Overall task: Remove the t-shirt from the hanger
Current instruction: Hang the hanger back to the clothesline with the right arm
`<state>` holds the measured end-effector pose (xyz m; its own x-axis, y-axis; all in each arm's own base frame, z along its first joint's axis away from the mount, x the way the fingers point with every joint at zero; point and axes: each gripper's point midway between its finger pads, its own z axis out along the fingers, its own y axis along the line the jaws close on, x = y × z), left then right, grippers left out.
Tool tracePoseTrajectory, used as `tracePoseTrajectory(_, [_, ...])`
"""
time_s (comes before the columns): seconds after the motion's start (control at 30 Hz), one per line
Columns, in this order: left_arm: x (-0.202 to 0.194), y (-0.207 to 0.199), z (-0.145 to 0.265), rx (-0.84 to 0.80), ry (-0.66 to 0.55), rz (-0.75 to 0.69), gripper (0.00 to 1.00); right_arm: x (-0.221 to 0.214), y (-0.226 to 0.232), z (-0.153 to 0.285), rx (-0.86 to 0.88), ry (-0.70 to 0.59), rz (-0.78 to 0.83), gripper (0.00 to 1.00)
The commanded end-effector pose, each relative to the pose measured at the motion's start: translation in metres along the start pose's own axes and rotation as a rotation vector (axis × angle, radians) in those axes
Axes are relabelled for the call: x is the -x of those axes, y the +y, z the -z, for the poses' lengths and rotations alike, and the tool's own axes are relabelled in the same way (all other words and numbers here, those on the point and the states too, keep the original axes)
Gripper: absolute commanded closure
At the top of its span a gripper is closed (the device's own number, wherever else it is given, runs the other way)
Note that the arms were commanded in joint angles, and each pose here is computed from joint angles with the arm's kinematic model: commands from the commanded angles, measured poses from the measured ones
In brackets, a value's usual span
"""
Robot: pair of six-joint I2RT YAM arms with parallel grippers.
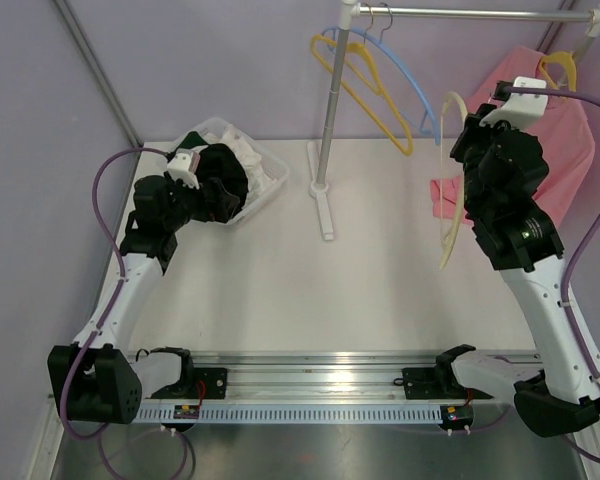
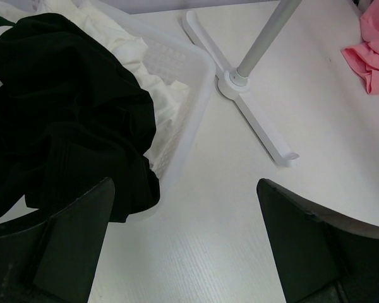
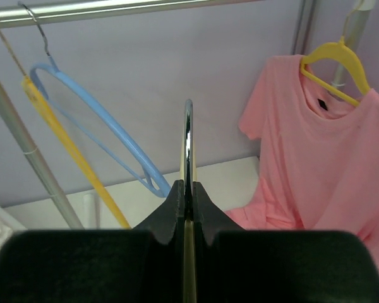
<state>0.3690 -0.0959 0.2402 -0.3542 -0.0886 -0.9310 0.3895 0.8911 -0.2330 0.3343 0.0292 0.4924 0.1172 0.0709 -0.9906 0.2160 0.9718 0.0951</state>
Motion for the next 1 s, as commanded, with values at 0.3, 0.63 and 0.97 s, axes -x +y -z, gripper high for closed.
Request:
tracePoseTrajectory(0.3, [0.025, -0.022, 0.013, -0.093, -0.099, -0.068, 0.01, 0.005, 0.039, -0.009, 0.18, 0.03, 0.03, 1.0])
tracePoseTrajectory(0.63, [0.026, -0.03, 0.018, -0.124, -0.109, -0.09, 0.01, 0.018, 0.047, -0.028, 0.196, -0.068, 0.164, 1.0])
tracePoseTrajectory(0.97, [0.021, -0.042, 0.018, -0.203, -0.095, -0.084, 0.01, 0.026, 0.037, -0.047, 0.175, -0.094, 0.203, 1.0])
